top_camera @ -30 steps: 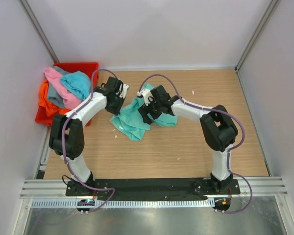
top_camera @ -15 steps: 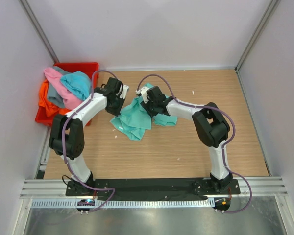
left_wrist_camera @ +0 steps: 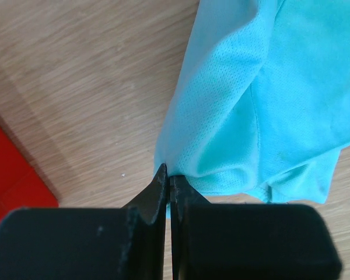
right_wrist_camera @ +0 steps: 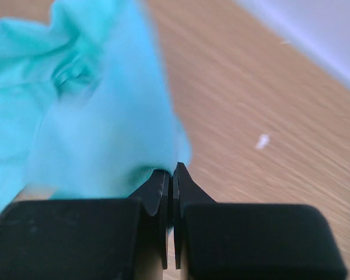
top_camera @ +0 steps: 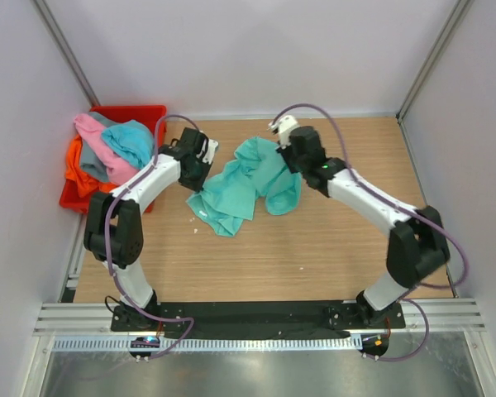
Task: Fold and stack the t-shirts
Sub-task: Flatten the tshirt out
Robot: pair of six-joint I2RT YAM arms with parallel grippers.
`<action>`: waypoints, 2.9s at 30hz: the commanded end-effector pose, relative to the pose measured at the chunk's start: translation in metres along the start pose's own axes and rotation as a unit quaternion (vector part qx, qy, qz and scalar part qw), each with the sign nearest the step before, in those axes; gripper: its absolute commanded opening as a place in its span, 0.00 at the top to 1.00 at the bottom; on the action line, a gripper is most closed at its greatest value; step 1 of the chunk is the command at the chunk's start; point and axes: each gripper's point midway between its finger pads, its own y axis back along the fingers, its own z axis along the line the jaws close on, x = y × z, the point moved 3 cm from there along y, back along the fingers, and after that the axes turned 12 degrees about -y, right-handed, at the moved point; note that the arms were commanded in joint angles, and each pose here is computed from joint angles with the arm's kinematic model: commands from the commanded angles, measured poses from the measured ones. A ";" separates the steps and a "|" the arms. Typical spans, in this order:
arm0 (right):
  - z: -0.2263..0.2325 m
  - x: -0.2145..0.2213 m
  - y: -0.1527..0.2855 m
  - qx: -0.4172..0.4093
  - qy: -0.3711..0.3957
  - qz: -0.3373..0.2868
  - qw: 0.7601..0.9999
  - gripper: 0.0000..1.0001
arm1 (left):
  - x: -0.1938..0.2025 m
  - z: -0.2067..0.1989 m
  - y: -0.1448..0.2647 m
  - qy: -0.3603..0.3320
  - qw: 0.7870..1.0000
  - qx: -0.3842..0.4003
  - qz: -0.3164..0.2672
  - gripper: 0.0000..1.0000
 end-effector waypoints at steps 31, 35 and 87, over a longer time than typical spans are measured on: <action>-0.096 0.080 0.036 0.091 -0.071 0.061 0.991 0.99 | -0.003 -0.148 -0.018 -0.285 0.957 0.048 -0.034 0.44; -0.099 0.083 0.037 0.092 -0.073 0.062 0.991 0.99 | -0.003 -0.152 -0.026 -0.283 0.957 0.053 -0.027 0.46; -0.162 0.054 0.078 0.252 -0.082 0.005 0.964 0.39 | -0.060 -0.029 0.010 -0.212 0.962 -0.140 -0.100 1.00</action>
